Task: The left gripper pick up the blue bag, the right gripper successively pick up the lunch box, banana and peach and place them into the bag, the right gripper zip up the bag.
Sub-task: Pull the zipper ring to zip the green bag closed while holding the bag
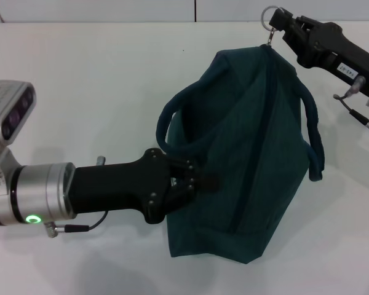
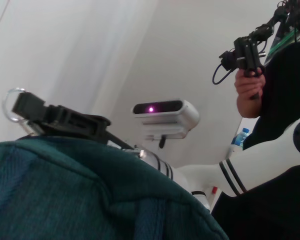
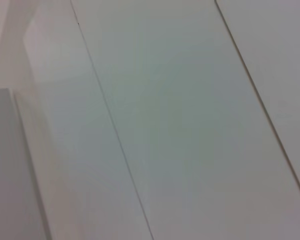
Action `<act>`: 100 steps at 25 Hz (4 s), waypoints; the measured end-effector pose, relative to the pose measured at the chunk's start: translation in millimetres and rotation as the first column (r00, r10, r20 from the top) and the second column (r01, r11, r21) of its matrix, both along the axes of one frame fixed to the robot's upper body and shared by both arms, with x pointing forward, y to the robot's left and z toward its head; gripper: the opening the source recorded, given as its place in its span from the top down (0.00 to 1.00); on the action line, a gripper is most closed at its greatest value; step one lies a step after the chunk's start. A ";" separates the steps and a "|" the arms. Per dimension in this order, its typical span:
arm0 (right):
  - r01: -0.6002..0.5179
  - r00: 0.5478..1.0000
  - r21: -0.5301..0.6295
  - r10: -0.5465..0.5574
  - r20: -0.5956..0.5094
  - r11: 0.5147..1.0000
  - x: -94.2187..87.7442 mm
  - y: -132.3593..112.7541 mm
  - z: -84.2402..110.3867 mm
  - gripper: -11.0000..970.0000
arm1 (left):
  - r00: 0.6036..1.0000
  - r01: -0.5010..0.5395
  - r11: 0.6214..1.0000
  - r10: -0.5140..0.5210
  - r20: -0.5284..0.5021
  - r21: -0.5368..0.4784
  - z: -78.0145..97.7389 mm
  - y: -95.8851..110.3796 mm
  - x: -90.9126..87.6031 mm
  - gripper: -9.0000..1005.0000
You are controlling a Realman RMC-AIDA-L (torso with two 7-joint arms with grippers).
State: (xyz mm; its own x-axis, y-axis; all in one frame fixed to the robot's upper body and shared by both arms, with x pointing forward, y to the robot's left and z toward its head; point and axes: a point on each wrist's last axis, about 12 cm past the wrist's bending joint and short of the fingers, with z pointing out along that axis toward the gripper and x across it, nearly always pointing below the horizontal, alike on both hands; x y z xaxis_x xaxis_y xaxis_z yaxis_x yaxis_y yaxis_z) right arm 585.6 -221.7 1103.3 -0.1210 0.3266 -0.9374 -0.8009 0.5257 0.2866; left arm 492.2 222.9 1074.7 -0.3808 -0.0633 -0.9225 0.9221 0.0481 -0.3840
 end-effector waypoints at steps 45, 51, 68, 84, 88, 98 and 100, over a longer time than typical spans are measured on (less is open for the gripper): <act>-0.028 0.999 0.141 0.024 0.030 0.990 -14.2 -8.7 7.4 0.90 | 0.945 -0.308 0.883 0.326 0.008 0.356 120.9 52.6 55.6 0.36; -0.026 0.999 0.140 0.023 0.028 0.990 -12.2 -7.2 8.1 0.89 | 0.964 -0.248 0.801 0.262 0.054 0.545 184.3 -18.7 58.4 0.23; -0.037 0.999 0.140 0.035 0.017 0.989 -11.5 -5.0 8.1 0.89 | 0.937 -0.301 0.656 0.338 0.087 0.693 197.6 -109.6 57.4 0.24; -0.039 0.999 0.142 0.037 0.012 0.989 -11.1 -4.0 7.9 0.88 | 0.947 -0.285 0.632 0.300 0.111 0.721 179.1 -109.2 60.4 0.27; -0.041 0.999 0.142 0.040 0.012 0.989 -10.8 -3.4 8.3 0.88 | 0.946 -0.284 0.629 0.307 0.105 0.723 175.7 -107.2 63.1 0.44; -0.041 0.999 0.148 0.040 0.005 0.988 -10.9 -3.8 8.2 0.87 | 0.947 -0.291 0.632 0.296 0.124 0.719 176.7 -104.7 64.0 0.82; -0.040 0.999 0.149 0.039 0.005 0.988 -10.8 -4.0 8.3 0.87 | 0.948 -0.290 0.631 0.291 0.127 0.719 176.2 -104.6 64.3 0.89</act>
State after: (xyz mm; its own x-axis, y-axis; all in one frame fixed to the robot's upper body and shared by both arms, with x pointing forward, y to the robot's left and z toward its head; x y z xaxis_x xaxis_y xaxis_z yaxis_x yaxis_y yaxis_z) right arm 574.7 -225.7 1111.6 -0.1346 0.4578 -0.8788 -0.8210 0.4450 0.3576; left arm 556.4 118.3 1250.9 -0.4620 0.5125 -0.7238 0.8108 0.5749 -0.1104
